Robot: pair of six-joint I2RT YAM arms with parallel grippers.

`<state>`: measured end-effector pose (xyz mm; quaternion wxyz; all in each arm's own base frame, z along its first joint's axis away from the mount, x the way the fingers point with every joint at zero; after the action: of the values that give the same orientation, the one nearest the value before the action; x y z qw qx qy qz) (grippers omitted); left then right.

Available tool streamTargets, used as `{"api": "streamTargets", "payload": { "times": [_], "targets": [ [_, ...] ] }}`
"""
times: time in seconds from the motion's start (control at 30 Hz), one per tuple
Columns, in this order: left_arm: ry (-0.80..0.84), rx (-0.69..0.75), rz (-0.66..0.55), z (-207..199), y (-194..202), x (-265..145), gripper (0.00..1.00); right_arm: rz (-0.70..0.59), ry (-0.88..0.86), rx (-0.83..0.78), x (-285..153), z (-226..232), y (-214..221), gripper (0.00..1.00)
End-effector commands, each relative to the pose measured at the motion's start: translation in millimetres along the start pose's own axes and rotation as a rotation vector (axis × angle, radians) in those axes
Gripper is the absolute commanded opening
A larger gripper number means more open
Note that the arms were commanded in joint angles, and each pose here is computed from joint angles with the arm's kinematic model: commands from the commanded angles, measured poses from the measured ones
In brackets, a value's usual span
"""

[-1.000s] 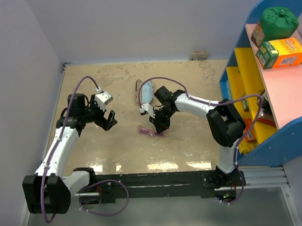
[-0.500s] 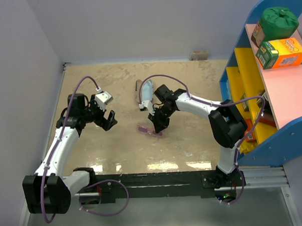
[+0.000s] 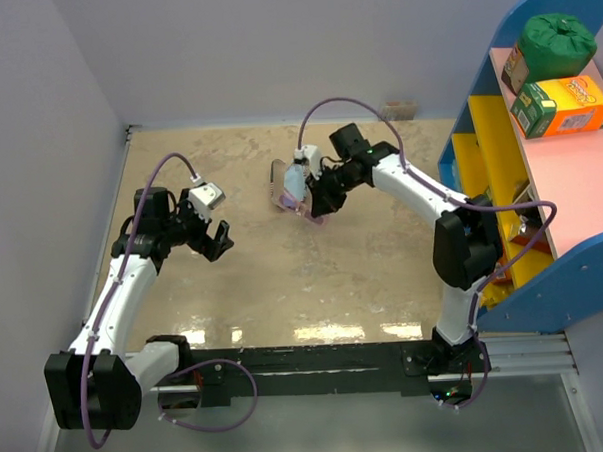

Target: Organize the sunglasses

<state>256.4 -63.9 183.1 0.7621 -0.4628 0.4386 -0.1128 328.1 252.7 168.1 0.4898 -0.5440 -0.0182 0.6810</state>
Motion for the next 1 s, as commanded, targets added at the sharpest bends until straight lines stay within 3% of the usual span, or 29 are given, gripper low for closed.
{"api": "streamTargets", "payload": {
  "times": [0.0,0.63,0.97],
  "targets": [
    [-0.034,0.009,-0.027,5.2,-4.4,-3.4,1.00,-0.118,-0.057,0.060,-22.6,0.8,-36.2,0.00],
    [-0.042,-0.001,-0.010,7.8,0.1,0.8,1.00,-0.417,-0.066,0.102,-49.7,-1.0,-121.1,0.00],
    [-0.042,0.003,-0.015,7.5,-0.9,0.0,1.00,-0.527,-0.140,0.145,-49.5,0.7,-126.7,0.00]
  ]
}}
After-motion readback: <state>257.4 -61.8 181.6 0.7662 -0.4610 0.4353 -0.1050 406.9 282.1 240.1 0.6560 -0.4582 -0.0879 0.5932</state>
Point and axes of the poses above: each gripper's point midway between its finger pads, its own x axis out along the fingers, its own z axis along the line the jaws close on, y = z × x, the point moved 5 cm from there along -x, back along the fingers, and after that the axes turned 13 degrees about x, right-handed, at the moved point
